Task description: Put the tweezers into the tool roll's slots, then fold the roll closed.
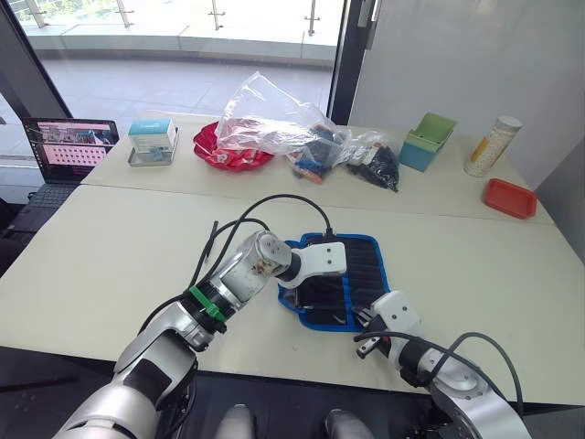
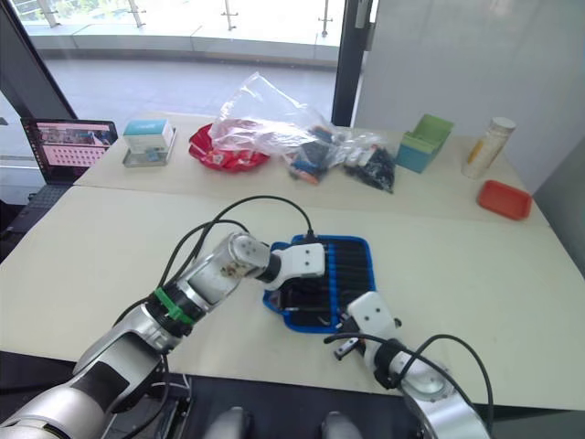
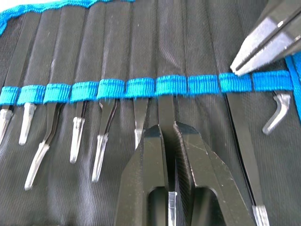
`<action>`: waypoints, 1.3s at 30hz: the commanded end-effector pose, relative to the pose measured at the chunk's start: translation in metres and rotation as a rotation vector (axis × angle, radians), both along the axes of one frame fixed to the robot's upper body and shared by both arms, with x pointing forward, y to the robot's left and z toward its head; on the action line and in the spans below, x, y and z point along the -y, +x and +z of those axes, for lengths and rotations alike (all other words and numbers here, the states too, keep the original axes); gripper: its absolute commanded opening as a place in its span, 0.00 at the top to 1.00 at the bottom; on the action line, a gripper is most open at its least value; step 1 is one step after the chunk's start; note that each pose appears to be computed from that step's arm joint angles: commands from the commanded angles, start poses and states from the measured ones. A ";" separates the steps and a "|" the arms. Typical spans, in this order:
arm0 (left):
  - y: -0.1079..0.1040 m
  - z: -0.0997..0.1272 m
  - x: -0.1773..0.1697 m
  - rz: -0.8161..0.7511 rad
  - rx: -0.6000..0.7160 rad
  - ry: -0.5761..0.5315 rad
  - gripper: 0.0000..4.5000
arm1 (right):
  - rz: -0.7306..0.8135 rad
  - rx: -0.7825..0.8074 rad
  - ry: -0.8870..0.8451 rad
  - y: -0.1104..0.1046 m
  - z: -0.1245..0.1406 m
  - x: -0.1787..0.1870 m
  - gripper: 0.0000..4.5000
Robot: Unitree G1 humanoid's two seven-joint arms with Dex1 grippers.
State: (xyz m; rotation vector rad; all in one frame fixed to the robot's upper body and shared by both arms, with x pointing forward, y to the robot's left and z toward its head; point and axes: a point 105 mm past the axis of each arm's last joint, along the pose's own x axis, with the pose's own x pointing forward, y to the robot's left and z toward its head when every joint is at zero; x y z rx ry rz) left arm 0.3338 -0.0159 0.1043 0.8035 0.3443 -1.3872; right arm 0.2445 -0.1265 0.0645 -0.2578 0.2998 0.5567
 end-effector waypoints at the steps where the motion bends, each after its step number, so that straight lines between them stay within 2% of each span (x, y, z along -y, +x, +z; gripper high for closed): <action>1: 0.006 0.004 0.019 -0.018 0.078 -0.016 0.99 | -0.015 -0.120 -0.025 -0.011 -0.026 0.003 1.00; 7: 0.002 -0.004 0.031 -0.044 0.059 -0.037 0.99 | -0.004 -0.125 -0.021 -0.013 -0.024 0.001 1.00; 13: 0.011 0.000 0.018 -0.004 0.071 -0.043 0.99 | -0.003 -0.132 -0.022 -0.014 -0.025 0.001 1.00; 14: 0.013 0.002 0.016 0.004 0.072 -0.049 0.81 | -0.003 -0.132 -0.022 -0.014 -0.025 0.001 1.00; 19: 0.024 0.026 -0.004 0.046 0.134 -0.092 0.47 | -0.004 -0.131 -0.025 -0.013 -0.026 0.001 1.00; 25: 0.021 0.064 -0.047 0.146 0.110 -0.245 0.02 | -0.003 -0.131 -0.025 -0.012 -0.027 0.000 1.00; 28: 0.019 0.078 -0.073 0.237 0.074 -0.333 0.01 | 0.000 -0.132 -0.025 -0.011 -0.027 0.000 1.00; 31: 0.021 0.103 -0.125 0.431 0.078 -0.559 0.01 | 0.008 -0.131 -0.027 -0.009 -0.026 0.001 1.00; 32: 0.020 0.105 -0.141 0.486 0.104 -0.602 0.01 | 0.011 -0.130 -0.028 -0.008 -0.026 0.001 1.00; 35: 0.010 0.090 -0.182 0.650 0.159 -0.618 0.01 | 0.017 -0.131 -0.031 -0.007 -0.026 0.002 1.00; 37: -0.001 0.075 -0.202 0.742 0.158 -0.599 0.01 | 0.021 -0.131 -0.033 -0.006 -0.025 0.003 1.00; 39: -0.015 0.061 -0.224 0.883 0.111 -0.635 0.01 | 0.026 -0.132 -0.038 -0.006 -0.025 0.005 1.00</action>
